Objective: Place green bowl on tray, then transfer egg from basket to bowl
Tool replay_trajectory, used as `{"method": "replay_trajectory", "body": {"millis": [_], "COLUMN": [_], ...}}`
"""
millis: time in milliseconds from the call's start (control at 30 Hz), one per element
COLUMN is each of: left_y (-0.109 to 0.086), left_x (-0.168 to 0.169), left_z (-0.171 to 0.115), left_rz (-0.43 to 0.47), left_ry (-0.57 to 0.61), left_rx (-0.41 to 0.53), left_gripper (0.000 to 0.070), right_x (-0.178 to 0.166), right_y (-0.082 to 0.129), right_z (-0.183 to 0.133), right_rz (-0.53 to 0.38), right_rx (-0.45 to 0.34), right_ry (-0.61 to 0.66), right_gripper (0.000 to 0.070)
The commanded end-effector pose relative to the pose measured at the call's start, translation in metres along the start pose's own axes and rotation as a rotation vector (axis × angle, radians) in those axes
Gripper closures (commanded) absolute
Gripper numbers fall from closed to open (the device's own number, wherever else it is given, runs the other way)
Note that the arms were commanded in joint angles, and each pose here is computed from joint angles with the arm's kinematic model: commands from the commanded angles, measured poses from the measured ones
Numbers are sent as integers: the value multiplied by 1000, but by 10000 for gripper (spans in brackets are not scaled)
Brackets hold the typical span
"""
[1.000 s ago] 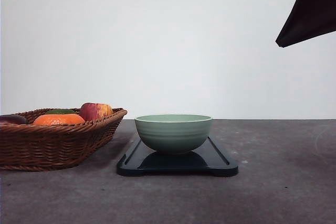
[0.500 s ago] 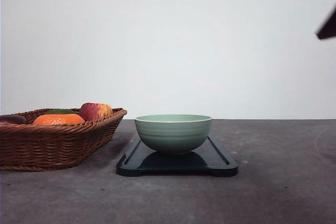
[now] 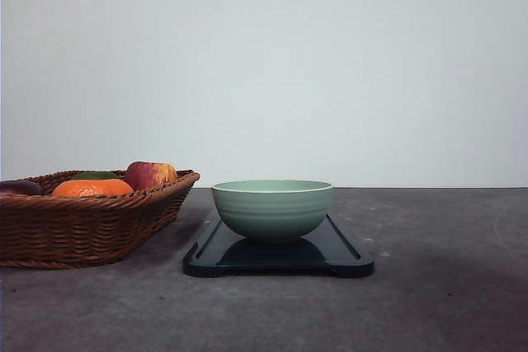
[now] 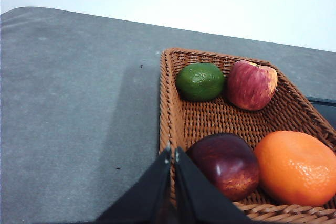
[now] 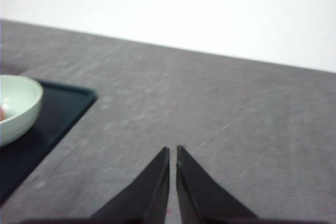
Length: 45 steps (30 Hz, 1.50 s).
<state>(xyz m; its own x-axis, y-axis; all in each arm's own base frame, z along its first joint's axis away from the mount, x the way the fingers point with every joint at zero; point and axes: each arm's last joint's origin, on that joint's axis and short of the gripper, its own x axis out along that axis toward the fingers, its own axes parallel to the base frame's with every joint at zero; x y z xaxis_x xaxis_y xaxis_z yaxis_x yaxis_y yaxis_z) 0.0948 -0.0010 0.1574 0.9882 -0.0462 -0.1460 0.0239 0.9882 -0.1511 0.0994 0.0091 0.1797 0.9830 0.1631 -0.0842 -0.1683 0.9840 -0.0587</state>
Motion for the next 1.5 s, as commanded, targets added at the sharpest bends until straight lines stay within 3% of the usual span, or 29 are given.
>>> {"method": "replay_trajectory", "body": {"millis": [0, 167, 333, 1467], "left_y": [1, 1, 1, 1], "left_x": [2, 2, 2, 2], "left_z": [-5, -5, -5, -5], "left_rz": [6, 6, 6, 5], "left_ry": [5, 5, 4, 2], "left_rx": [4, 4, 4, 4], "left_gripper": [700, 700, 700, 700], "right_x": [-1, -2, -1, -2], "right_y": [-1, -2, -2, -2], "right_z": [-4, -17, -21, -17], "right_rz": [-34, -79, -77, -78], "right_rx": [25, 53, 64, 61], "right_ry": [-22, -51, -11, -45], "right_gripper": [685, 685, 685, 685]}}
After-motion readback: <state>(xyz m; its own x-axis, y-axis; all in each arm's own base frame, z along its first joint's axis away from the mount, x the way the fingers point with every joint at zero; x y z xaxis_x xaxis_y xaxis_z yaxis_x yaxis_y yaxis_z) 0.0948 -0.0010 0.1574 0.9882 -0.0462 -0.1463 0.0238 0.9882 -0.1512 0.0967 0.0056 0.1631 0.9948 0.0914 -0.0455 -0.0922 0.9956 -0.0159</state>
